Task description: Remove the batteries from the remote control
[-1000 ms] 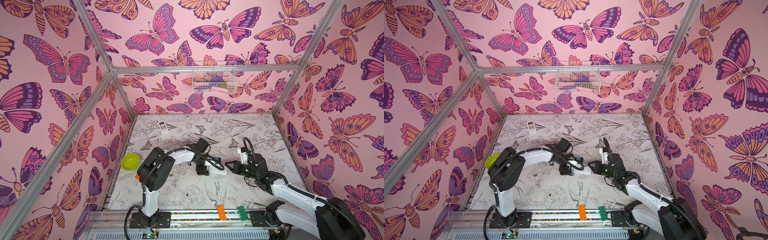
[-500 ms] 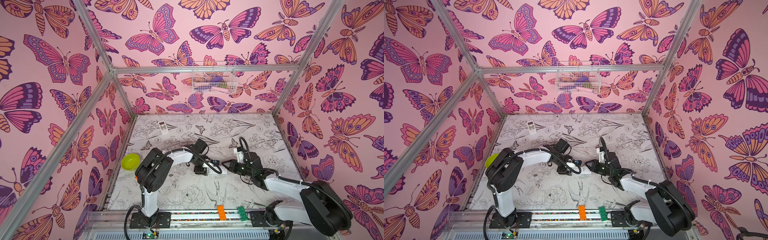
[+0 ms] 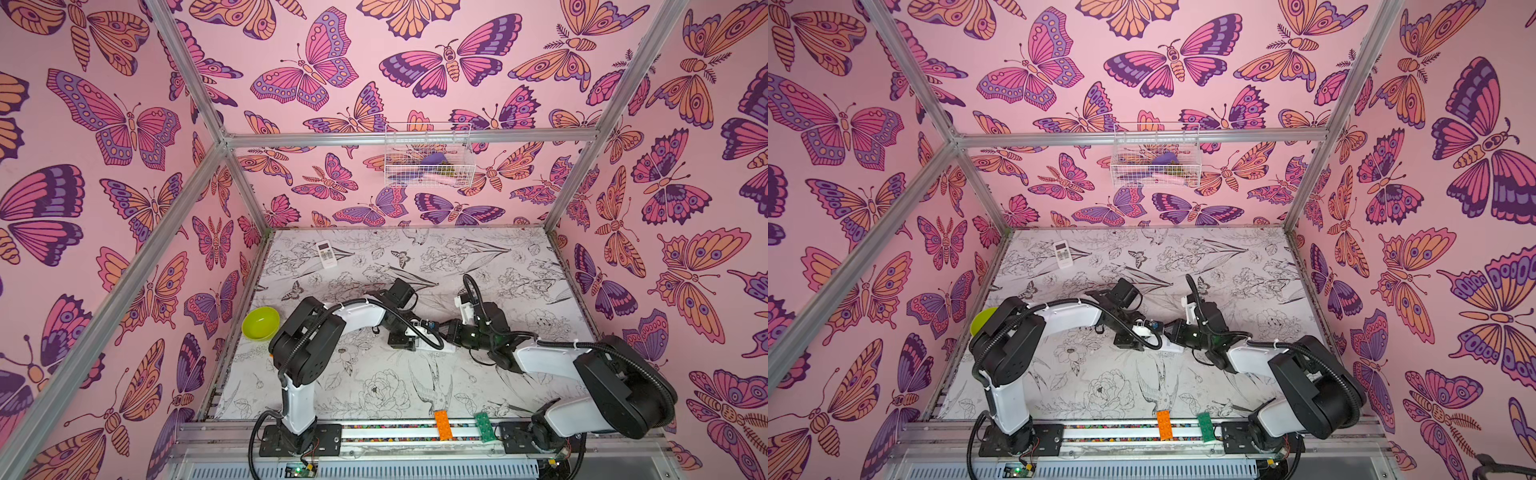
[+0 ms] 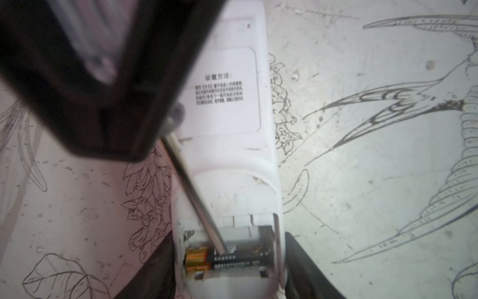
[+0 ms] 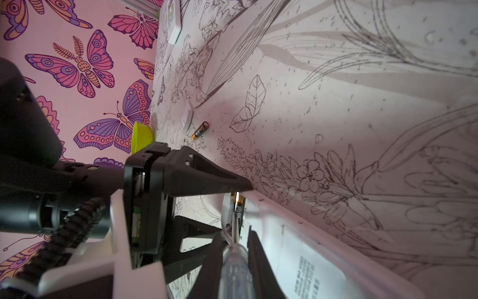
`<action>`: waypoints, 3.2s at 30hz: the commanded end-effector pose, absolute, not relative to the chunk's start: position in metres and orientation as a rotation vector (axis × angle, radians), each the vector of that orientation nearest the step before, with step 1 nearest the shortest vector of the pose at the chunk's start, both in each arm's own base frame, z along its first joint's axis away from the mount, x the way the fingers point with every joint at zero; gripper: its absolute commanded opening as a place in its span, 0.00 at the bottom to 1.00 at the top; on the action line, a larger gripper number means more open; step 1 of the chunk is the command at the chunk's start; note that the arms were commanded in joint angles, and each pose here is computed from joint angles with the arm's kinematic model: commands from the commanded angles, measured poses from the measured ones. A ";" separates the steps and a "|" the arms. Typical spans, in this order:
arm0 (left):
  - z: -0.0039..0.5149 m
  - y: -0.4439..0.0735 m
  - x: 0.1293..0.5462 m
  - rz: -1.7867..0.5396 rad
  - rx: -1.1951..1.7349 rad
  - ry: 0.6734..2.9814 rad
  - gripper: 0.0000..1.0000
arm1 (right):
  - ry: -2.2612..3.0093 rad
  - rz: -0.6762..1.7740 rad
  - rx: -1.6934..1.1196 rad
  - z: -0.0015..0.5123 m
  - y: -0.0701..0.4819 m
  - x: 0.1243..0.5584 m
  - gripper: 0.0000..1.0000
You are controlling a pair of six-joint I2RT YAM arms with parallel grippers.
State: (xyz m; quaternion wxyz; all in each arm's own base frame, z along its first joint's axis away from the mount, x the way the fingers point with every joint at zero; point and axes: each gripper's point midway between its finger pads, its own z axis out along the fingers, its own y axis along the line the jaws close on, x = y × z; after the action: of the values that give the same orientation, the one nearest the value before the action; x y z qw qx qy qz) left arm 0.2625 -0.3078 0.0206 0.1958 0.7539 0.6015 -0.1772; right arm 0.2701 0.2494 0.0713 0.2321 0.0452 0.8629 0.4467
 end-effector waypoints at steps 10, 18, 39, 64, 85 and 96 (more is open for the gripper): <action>0.015 -0.302 0.249 -0.525 2.123 1.716 0.48 | 2.425 1.056 0.151 0.066 0.248 0.278 0.00; 0.015 -0.303 0.251 -0.520 2.107 1.732 0.45 | 2.470 0.976 0.136 0.062 0.236 0.263 0.00; 0.014 -0.304 0.250 -0.526 2.111 1.734 0.44 | 2.487 1.087 0.095 0.045 0.256 0.264 0.00; 0.012 -0.306 0.248 -0.554 2.108 1.749 0.44 | 2.534 0.844 0.038 0.041 0.254 0.253 0.00; 0.011 -0.306 0.243 -0.570 2.111 1.724 0.57 | 2.396 1.210 0.239 0.039 0.244 0.267 0.00; 0.036 -0.305 0.256 -0.475 2.060 1.731 0.84 | 2.328 1.419 0.262 0.040 0.257 0.276 0.00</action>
State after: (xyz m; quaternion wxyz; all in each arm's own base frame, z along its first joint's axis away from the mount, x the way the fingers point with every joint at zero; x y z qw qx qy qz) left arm 0.2595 -0.3093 0.0233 0.2025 0.7432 0.6132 -0.1750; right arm 0.2815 0.2565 0.0517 0.2212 0.0780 0.8315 0.5036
